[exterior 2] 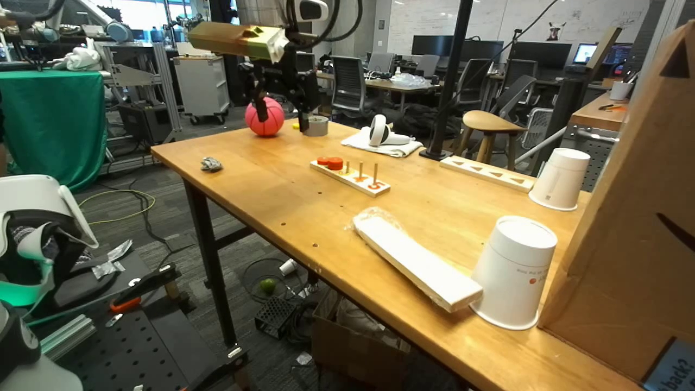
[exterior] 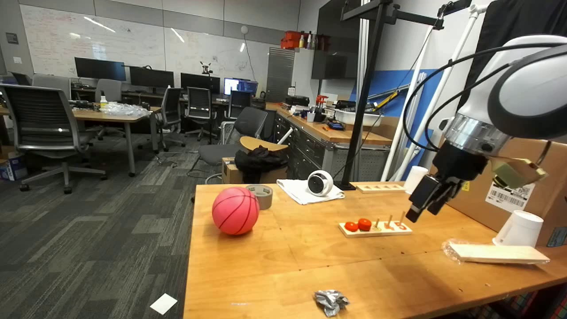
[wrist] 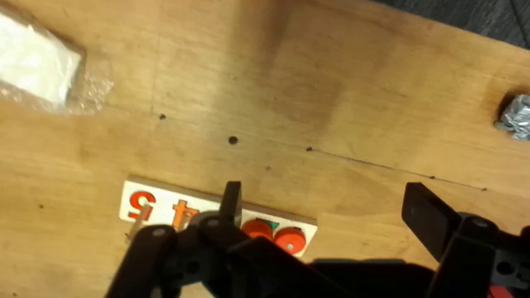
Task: Put the discs on the first road on the right of the wooden rock
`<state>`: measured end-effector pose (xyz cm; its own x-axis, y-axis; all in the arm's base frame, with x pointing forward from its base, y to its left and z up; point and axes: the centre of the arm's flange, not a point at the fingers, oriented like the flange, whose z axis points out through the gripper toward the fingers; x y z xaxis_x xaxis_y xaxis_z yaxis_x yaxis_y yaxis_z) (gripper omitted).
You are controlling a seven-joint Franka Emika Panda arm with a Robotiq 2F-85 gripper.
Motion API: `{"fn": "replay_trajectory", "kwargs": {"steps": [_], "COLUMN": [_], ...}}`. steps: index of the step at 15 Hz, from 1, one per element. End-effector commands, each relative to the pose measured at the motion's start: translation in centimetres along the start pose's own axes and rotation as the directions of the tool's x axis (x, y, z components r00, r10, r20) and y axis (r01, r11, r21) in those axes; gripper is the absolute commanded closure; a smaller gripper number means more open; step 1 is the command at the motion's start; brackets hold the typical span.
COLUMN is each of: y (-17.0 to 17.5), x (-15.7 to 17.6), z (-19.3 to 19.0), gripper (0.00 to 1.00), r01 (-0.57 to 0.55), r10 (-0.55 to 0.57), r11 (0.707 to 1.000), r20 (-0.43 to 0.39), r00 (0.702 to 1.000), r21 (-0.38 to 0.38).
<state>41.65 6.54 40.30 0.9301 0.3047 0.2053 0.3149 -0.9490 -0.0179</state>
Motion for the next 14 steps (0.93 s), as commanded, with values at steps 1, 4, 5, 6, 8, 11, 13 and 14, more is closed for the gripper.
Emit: {"fn": "replay_trajectory", "kwargs": {"steps": [1,4,5,6,8,11,13,14], "y": [0.2,0.0,0.0,-0.3,-0.8,-1.8,-2.6,-2.8], "x": [4.6,7.4,8.1,9.1,10.7,12.8,14.0,14.4], "z": [1.3,2.4,2.6,2.9,3.3,4.1,5.1,5.7], "gripper": [0.0,0.0,0.0,0.0,0.0,0.0,0.0,0.0], "r01": [0.19,0.355,0.405,0.456,0.554,0.684,0.756,0.788], "r10": [-0.188,-0.352,-0.403,-0.454,-0.552,-0.683,-0.756,-0.789], "r11": [0.981,0.934,0.913,0.888,0.832,0.728,0.653,0.612], "r20": [-0.052,-0.05,-0.051,-0.051,-0.047,-0.032,-0.02,-0.013], "r00": [0.981,0.935,0.914,0.89,0.833,0.729,0.654,0.614], "r21": [0.044,0.047,0.052,0.051,0.047,0.041,0.053,0.065]}}
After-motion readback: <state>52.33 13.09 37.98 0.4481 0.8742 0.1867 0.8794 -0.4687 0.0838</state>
